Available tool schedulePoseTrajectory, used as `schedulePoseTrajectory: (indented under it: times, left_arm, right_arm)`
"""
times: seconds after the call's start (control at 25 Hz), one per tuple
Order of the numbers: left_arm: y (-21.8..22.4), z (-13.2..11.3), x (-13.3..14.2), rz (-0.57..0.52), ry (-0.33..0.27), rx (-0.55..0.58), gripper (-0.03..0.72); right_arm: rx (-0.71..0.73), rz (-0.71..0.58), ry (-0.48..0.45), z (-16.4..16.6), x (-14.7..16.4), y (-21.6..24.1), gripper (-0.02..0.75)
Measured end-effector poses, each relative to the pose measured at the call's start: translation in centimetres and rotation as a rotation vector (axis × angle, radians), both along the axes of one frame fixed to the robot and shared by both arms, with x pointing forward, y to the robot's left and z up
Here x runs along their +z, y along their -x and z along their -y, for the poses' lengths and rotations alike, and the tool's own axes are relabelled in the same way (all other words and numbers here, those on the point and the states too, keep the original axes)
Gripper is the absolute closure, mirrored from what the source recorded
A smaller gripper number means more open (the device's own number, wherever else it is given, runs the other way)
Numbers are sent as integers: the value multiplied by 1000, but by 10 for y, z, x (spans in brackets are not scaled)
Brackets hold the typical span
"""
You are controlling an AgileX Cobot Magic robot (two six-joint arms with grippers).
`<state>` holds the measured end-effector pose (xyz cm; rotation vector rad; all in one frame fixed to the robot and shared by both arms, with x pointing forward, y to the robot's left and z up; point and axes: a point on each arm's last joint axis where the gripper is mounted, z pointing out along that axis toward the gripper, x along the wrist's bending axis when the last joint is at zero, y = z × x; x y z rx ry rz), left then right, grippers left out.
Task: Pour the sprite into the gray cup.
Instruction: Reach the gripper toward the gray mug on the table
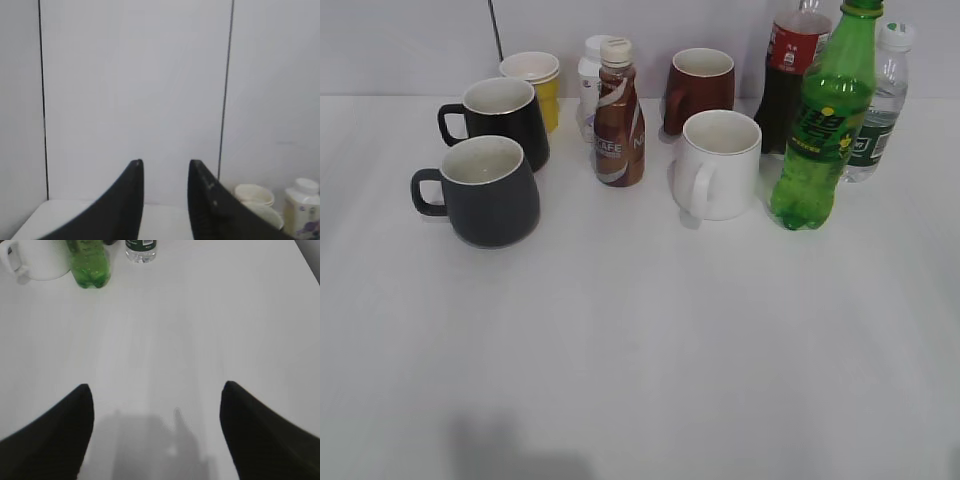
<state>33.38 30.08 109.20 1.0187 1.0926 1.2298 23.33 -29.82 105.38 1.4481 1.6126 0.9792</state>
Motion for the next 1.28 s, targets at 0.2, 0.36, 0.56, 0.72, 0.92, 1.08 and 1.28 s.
schedulePoseTrajectory:
  times: [0.2, 0.36, 0.56, 0.72, 0.92, 1.08, 1.28]
  left_arm:
    - [-50, 1, -39, -113, -59, 10, 443]
    - [-95, 8, -79, -260, -140, -59, 439]
    - [-131, 24, -142, -388, -209, -242, 382]
    - [-140, 31, -179, -449, -188, -322, 328]
    - [-154, 35, -200, -442, -161, -367, 319]
    - [-163, 36, -204, -437, -160, -368, 319]
    - [-177, 49, -198, -406, -177, -393, 319]
  right_arm:
    - [0, 0, 0, 0, 0, 0, 150]
    - [0, 0, 0, 0, 0, 0, 150]
    - [0, 0, 0, 0, 0, 0, 150]
    - [0, 0, 0, 0, 0, 0, 150]
    - [0, 0, 0, 0, 0, 0, 150]
    - [0, 0, 0, 0, 0, 0, 150]
    - [0, 0, 0, 0, 0, 0, 150]
